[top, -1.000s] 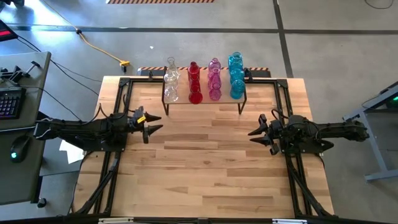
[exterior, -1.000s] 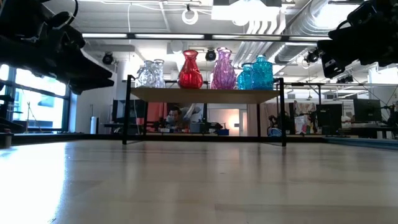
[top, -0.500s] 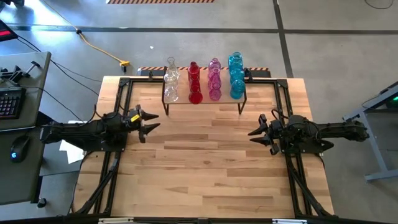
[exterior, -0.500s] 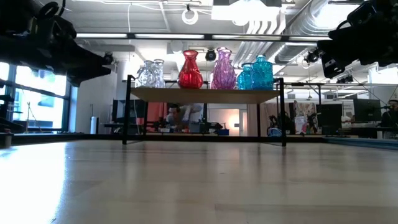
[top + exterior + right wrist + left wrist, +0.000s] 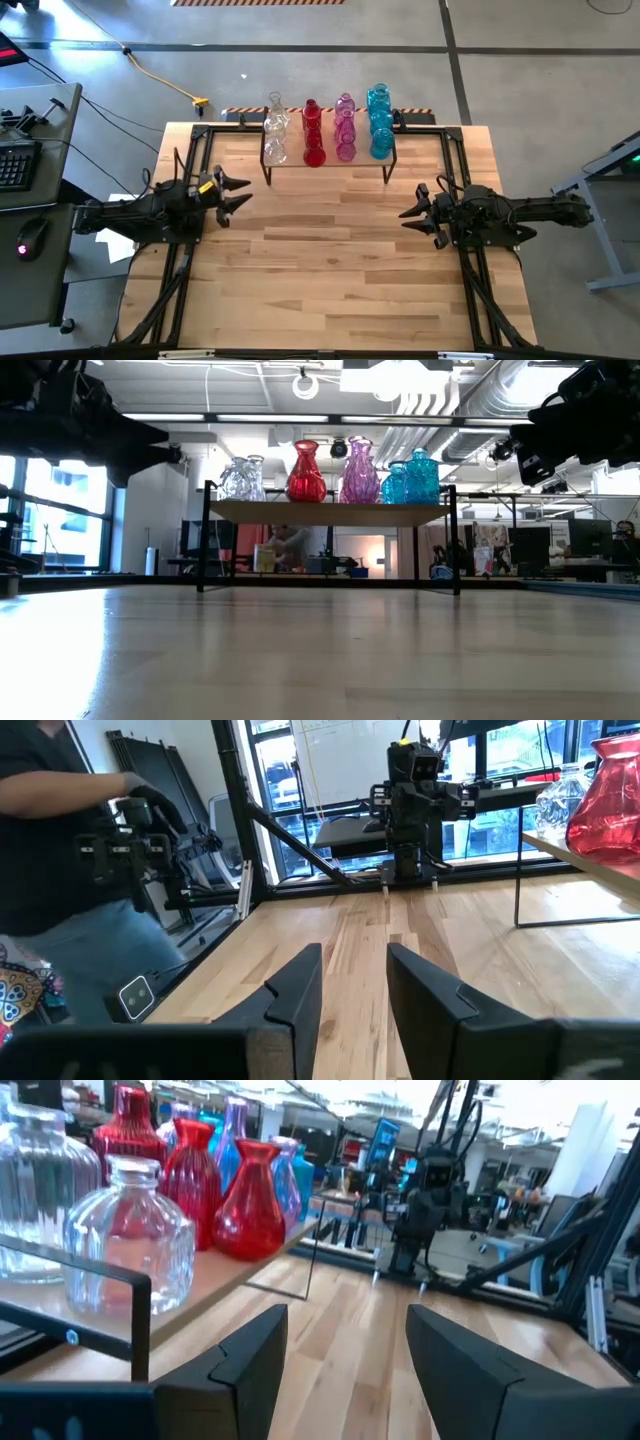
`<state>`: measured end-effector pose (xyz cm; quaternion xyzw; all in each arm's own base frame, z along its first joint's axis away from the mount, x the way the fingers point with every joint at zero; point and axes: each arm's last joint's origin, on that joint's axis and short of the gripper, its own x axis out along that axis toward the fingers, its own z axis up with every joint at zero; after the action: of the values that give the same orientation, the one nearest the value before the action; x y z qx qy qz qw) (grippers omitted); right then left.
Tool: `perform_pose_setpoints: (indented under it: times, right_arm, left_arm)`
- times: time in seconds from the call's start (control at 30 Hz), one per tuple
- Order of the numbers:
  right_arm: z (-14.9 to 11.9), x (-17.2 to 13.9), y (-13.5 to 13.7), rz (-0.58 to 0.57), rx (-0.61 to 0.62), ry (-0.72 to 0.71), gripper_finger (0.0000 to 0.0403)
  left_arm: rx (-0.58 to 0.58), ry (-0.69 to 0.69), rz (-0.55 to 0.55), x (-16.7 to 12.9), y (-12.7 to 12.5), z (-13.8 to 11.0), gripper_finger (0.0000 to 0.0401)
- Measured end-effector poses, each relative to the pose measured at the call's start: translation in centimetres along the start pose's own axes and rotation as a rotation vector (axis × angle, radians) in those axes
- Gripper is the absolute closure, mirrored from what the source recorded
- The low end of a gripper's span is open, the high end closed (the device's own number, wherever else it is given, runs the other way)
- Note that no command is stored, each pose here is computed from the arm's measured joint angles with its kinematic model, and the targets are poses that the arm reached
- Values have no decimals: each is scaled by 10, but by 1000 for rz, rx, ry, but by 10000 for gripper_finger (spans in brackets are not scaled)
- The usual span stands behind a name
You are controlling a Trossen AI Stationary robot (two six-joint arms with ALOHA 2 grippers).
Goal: Sort vases onto shelf
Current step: Return to Home Position
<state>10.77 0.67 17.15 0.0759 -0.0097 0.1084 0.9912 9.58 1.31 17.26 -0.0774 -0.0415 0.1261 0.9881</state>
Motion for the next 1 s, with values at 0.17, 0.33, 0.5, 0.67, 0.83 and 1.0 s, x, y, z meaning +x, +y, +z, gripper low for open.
perform_pose_setpoints:
  times: [0.17,0.33,0.5,0.67,0.83,1.0]
  right_arm:
    - [0,0,0,0,1,1,300]
    - [0,0,0,-1,1,3,300]
    - [0,0,0,0,1,3,300]
    - [0,0,0,0,1,3,300]
    - [0,0,0,0,1,3,300]
    - [0,0,0,0,1,3,300]
  left_arm:
    - [2,12,2,0,0,-1,204]
    - [2,15,2,0,0,-1,204]
    - [2,14,2,0,0,-1,204]
    - [3,14,2,0,0,-1,204]
    - [3,14,2,0,0,-1,204]
    - [3,14,2,0,0,-1,204]
